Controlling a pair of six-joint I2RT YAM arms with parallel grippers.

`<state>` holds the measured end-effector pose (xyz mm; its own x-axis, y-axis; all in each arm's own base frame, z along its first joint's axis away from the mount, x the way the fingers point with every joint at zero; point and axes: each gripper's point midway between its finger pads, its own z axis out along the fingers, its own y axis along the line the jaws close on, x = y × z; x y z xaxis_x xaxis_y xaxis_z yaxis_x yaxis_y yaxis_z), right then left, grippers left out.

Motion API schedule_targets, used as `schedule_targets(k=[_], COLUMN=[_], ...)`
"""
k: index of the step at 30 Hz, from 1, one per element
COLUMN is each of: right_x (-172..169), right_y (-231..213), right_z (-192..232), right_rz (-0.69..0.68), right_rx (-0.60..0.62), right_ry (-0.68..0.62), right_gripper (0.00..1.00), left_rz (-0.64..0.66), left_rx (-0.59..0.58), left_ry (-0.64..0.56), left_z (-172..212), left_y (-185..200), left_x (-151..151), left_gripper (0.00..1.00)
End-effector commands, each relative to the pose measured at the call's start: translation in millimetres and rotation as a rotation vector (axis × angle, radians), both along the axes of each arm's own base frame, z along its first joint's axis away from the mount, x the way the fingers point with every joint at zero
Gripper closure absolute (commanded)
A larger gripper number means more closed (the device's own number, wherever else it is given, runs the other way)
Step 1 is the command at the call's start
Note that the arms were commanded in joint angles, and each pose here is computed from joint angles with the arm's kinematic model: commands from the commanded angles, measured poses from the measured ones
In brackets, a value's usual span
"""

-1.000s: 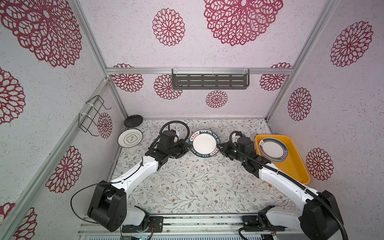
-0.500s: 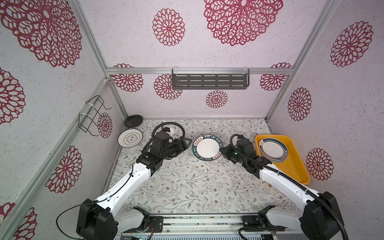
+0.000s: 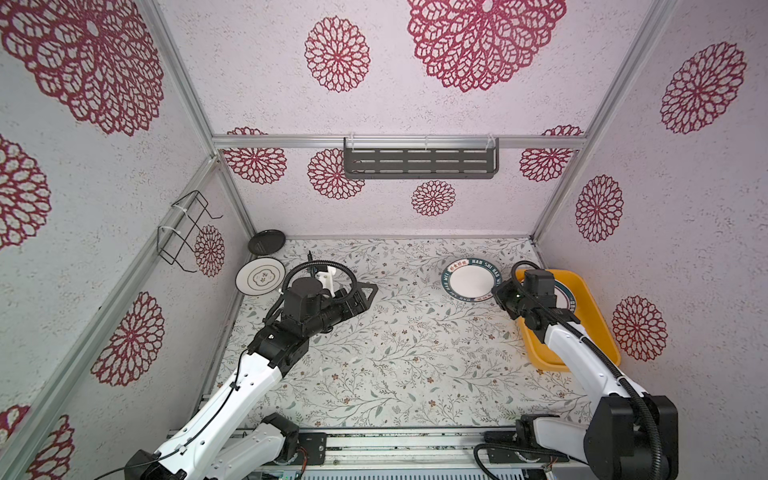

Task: Place the plates into the plastic bin on the countertop
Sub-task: 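Lower the HAO SHI plate onto the plate stack in the yellow bin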

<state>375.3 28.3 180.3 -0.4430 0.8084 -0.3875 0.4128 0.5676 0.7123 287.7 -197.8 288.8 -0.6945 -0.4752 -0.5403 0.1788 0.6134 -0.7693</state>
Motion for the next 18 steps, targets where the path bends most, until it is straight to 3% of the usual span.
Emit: schedule_targets(k=[1, 7, 11, 18], right_x=[8, 2, -6, -3], right_y=[-28, -85, -114, -148], right_z=[42, 38, 35, 20], right_rz=[-0.029, -0.153, -0.229, -0.305], right_rx=[-0.010, -0.016, 0.012, 0.043], right_ry=[-0.113, -0.093, -0.102, -0.101], right_gripper=[1.00, 1.00, 1.00, 1.00], left_rz=[0.027, 0.103, 0.171, 0.274], left_rx=[0.049, 0.073, 0.153, 0.124], left_ry=[-0.041, -0.106, -0.146, -0.243], left_z=[9, 39, 53, 77], left_y=[6, 5, 13, 33], left_x=[-4, -7, -9, -8], left_gripper=[0.03, 0.03, 0.03, 0.03])
